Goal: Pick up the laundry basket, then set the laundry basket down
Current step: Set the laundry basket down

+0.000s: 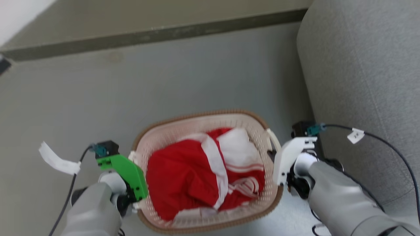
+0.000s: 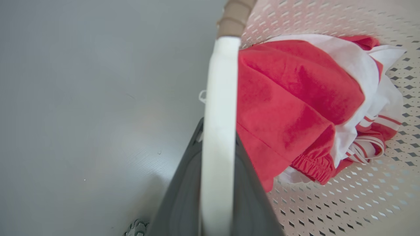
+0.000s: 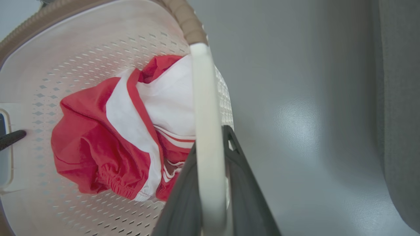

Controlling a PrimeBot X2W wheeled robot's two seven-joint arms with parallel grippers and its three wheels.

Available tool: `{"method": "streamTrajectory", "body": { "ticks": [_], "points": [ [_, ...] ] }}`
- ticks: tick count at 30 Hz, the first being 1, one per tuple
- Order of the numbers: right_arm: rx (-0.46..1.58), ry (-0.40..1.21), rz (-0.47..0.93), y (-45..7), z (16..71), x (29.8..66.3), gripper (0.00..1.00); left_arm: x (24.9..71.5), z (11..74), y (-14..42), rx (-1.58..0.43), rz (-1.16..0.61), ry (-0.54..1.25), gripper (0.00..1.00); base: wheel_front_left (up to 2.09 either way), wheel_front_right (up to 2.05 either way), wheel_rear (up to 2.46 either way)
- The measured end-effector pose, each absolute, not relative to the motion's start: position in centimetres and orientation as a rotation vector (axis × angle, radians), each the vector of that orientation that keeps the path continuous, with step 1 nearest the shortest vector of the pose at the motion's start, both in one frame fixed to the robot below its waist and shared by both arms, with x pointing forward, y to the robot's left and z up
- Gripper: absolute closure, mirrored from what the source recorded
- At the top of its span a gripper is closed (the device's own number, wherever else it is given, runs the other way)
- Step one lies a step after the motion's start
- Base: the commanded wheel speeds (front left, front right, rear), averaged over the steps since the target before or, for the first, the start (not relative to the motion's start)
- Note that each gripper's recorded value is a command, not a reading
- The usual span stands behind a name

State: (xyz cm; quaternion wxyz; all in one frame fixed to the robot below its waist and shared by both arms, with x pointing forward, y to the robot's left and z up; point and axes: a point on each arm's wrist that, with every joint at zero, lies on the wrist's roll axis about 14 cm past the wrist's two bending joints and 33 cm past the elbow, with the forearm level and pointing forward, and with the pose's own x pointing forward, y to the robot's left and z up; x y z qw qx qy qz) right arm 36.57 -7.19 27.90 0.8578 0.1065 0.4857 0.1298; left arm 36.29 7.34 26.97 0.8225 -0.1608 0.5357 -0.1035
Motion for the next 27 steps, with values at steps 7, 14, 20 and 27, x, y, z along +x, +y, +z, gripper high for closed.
{"method": "streamTrajectory", "body": {
  "ticks": [7,14,20,27],
  "points": [
    [0.210,0.991,0.264,-7.2,26.9,39.4,1.00,39.1,25.9,7.2,-0.335,-0.228,1.116,1.00,0.00,0.00,0.00],
    [0.181,0.969,0.263,-7.3,25.6,42.3,1.00,41.9,24.7,7.2,-0.332,-0.232,1.089,1.00,0.00,0.00,0.00],
    [0.175,0.956,0.249,-7.6,24.1,44.4,1.00,43.9,23.3,6.9,-0.336,-0.237,1.082,1.00,0.00,0.00,0.00],
    [0.179,0.941,0.240,-7.5,22.3,46.9,1.00,46.7,21.7,7.0,-0.322,-0.243,1.048,1.00,0.00,0.00,0.00]
  ]
}}
